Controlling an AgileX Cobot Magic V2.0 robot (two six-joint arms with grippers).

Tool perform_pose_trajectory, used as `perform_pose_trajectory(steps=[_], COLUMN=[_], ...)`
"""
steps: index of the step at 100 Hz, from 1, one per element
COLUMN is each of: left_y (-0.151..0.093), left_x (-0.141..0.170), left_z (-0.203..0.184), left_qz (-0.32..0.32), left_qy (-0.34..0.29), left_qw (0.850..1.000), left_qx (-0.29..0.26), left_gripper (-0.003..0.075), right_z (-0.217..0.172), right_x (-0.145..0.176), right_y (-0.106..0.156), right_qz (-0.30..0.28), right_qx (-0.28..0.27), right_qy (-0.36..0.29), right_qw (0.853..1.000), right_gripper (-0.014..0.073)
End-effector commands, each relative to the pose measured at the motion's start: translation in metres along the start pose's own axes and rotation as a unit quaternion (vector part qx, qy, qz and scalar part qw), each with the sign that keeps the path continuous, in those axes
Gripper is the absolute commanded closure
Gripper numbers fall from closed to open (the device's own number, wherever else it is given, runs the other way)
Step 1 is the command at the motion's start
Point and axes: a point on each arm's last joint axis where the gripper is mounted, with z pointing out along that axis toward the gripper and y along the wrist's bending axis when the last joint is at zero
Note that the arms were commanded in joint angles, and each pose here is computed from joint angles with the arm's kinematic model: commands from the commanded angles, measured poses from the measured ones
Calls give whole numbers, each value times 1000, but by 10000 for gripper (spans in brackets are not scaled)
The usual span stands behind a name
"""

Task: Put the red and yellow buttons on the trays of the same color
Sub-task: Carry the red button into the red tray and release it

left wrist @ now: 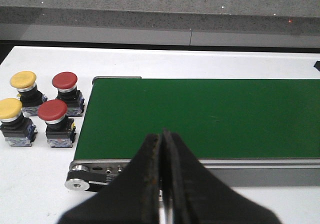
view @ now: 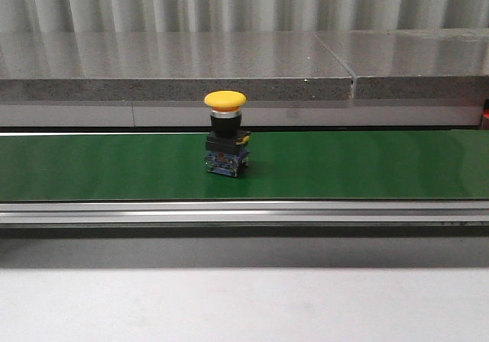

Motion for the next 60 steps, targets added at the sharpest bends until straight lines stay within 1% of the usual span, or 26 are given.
perform_pose_trajectory(steps=[1,26,60], left_y=[-2,-2,-2], left_x=[-13,-13,-13], left_z=[-3,-3,-3], left_qz=[2,2,2], left_qy=[-42,-42,-42], left_qw=[999,999,999], left_qx=[12,12,12], left_gripper=[740,740,740], right_z=[-14,21,53], right_x=[-24,-24,-13], right_y=[-1,-15,-27], right_qz=[-2,7,15], right_qx=[5,10,23], right_qy=[-55,-42,-34], right_qw=[998,999,999], right_gripper=[447,447,447])
